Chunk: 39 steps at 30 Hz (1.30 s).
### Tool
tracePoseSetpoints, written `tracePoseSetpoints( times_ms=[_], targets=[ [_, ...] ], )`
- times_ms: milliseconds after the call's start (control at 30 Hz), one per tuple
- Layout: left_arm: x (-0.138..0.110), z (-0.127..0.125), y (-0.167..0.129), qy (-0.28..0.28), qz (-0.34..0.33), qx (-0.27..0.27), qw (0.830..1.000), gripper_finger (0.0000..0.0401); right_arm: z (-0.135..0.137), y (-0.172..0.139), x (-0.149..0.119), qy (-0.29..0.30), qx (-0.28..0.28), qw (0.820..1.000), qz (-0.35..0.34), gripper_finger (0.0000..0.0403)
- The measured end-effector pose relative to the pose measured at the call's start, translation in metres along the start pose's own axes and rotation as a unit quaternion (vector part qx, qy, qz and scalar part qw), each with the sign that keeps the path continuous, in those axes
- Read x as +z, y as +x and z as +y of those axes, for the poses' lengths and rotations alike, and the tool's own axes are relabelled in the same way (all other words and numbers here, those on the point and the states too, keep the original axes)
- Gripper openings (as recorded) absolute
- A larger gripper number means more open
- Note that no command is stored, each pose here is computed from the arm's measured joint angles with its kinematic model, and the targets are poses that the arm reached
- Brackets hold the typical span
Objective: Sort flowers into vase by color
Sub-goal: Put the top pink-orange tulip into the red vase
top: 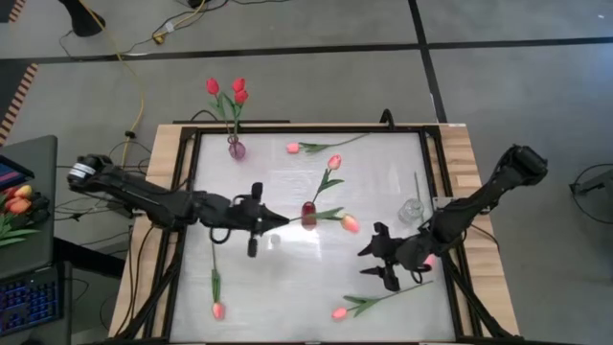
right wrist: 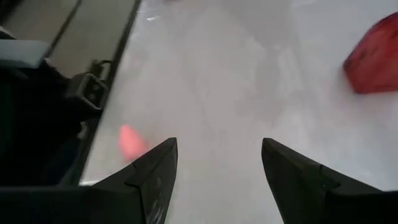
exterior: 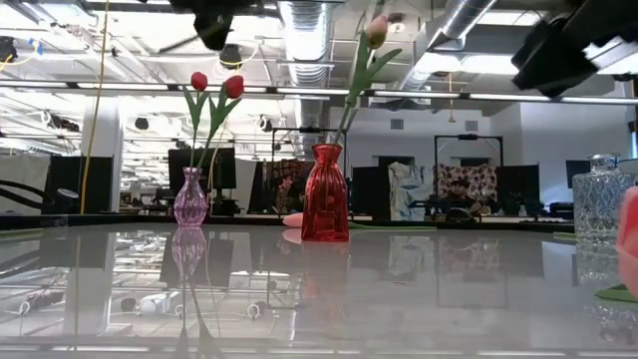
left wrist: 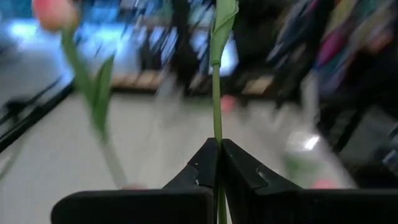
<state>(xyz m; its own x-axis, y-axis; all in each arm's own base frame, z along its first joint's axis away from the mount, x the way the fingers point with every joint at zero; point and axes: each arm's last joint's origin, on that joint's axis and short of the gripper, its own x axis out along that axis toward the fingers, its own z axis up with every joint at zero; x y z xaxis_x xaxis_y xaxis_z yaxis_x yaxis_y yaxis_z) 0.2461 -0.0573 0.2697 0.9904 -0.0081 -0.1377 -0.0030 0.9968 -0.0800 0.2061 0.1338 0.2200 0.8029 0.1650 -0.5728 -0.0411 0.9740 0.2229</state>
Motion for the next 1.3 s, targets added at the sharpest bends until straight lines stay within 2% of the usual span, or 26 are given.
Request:
tracePoseSetpoints(
  times_ms=[100, 200, 267, 467, 533, 700, 900, 1300],
  targets=[
    [-0.005, 0.0, -0.004, -0.014, -0.076, -0.04, 0.996, 0.0, -0.006, 0.008, 0.005, -0.005, -0.016, 1.0, -0.015, 0.026],
    [-0.007, -0.001, -0.001, -0.02, -0.107, -0.056, 0.993, 0.0, -0.01, 0.018, 0.015, -0.034, -0.015, 0.998, -0.058, 0.026],
    [-0.011, -0.002, 0.005, -0.019, -0.11, -0.067, 0.992, 0.0, -0.01, 0.024, 0.027, -0.059, -0.007, 0.992, -0.112, 0.026],
    [-0.017, -0.011, 0.032, -0.017, -0.118, -0.105, 0.987, 0.0, -0.005, 0.029, 0.055, -0.147, 0.032, 0.954, -0.259, 0.026],
    [-0.02, -0.013, 0.043, -0.015, -0.108, -0.112, 0.988, 0.0, -0.003, 0.029, 0.063, -0.166, 0.031, 0.944, -0.284, 0.026],
    [-0.015, -0.022, 0.069, -0.002, -0.108, -0.136, 0.985, 0.0, -0.002, 0.036, 0.076, -0.186, 0.016, 0.937, -0.297, 0.026],
    [-0.007, -0.028, 0.082, 0.018, -0.106, -0.167, 0.98, 0.0, 0.0, 0.039, 0.081, -0.192, 0.011, 0.936, -0.294, 0.026],
    [-0.009, -0.026, 0.083, 0.02, -0.086, -0.138, 0.986, 0.0, 0.004, 0.031, 0.085, -0.202, 0.014, 0.926, -0.32, 0.026]
  ],
)
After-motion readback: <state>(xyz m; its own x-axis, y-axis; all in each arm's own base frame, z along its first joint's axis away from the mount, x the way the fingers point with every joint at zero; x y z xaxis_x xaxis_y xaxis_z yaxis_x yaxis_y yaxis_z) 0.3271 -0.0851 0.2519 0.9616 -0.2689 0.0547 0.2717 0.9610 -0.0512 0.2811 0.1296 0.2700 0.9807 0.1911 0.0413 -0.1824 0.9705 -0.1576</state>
